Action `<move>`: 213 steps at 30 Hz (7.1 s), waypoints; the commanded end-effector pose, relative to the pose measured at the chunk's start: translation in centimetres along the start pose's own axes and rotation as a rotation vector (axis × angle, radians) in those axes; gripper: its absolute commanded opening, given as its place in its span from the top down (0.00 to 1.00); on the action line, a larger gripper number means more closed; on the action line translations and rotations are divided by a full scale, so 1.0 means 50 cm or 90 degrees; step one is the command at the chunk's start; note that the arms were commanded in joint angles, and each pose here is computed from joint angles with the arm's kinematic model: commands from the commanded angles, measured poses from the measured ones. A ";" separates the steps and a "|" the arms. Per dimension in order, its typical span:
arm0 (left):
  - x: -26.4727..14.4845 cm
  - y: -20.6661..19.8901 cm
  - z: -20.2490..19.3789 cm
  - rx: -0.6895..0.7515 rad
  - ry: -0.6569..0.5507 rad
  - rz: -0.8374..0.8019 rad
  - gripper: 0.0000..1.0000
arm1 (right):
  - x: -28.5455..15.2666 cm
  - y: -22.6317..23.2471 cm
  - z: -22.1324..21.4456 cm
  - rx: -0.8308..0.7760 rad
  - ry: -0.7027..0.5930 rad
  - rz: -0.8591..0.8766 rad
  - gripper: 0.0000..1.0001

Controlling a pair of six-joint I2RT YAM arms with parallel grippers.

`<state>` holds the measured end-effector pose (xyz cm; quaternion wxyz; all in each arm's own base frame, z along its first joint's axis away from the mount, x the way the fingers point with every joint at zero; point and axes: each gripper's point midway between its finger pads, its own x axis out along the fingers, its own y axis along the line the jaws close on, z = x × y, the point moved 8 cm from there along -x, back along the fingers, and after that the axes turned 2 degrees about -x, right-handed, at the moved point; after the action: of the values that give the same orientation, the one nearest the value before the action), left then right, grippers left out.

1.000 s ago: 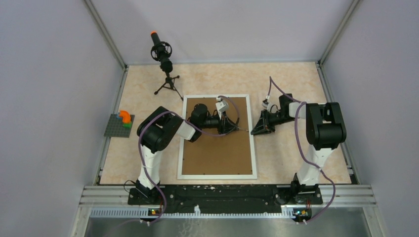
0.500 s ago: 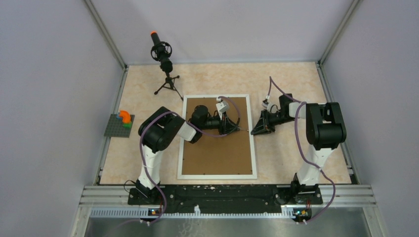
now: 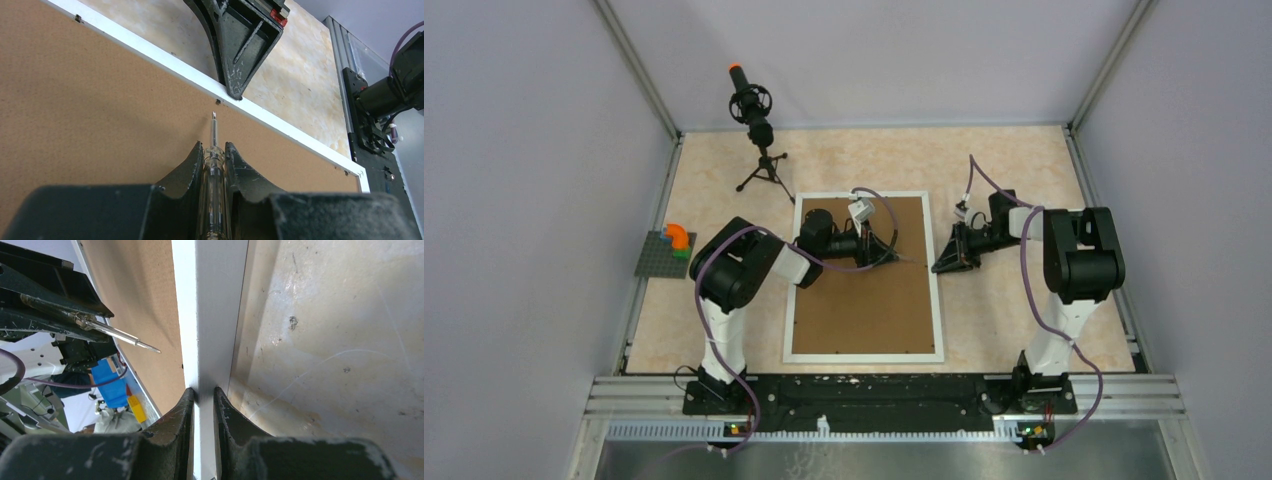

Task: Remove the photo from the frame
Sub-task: Release the photo frame item from the photo frame, then move the photo frame to the center of the board, then adjust the screwdriver.

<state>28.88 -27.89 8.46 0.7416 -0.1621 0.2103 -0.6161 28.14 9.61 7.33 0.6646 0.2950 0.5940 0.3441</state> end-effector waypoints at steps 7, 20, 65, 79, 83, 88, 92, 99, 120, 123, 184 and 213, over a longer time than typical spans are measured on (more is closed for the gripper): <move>0.033 -0.005 0.001 0.056 -0.003 -0.039 1.00 | 0.023 -0.050 -0.007 -0.025 0.014 -0.096 0.96; 0.054 0.001 -0.031 0.055 0.018 -0.056 1.00 | 0.021 -0.049 -0.007 -0.027 0.013 -0.099 0.96; 0.200 -0.141 -0.068 0.230 0.141 -0.167 1.00 | 0.078 -0.028 0.009 -0.067 0.041 -0.100 1.00; 0.116 -0.141 0.140 0.251 0.064 -0.072 1.00 | -0.047 0.024 0.091 -0.071 -0.087 -0.132 0.61; 0.067 -0.128 0.185 0.233 0.069 -0.028 1.00 | -0.053 0.065 0.095 -0.059 -0.123 -0.155 0.34; 0.005 -0.116 0.218 0.229 0.077 0.031 1.00 | -0.010 0.095 0.082 -0.044 -0.091 -0.243 0.36; -0.028 -0.109 0.229 0.212 0.075 0.079 1.00 | 0.022 0.104 0.065 -0.043 -0.071 -0.329 0.42; -0.046 -0.103 0.214 0.183 0.076 0.095 1.00 | 0.047 0.143 0.025 -0.101 -0.052 -0.359 0.42; -0.052 -0.097 0.190 0.165 0.082 0.103 1.00 | 0.070 0.127 -0.033 -0.098 0.019 -0.415 0.66; -0.051 -0.096 0.188 0.162 0.084 0.103 1.00 | 0.077 0.127 -0.016 -0.093 0.015 -0.419 0.83; -0.009 -0.168 0.496 0.012 -0.170 -0.001 1.00 | -0.084 0.465 0.134 -0.639 -0.381 0.103 0.91; -0.061 -0.110 0.356 -0.091 0.180 -0.108 0.35 | -0.091 0.399 0.045 -0.939 -0.192 -0.143 1.00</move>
<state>33.72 -25.39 28.03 0.6580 -0.1442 0.3236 -0.6644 27.63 17.15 24.34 0.7922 -0.2101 0.1815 0.5435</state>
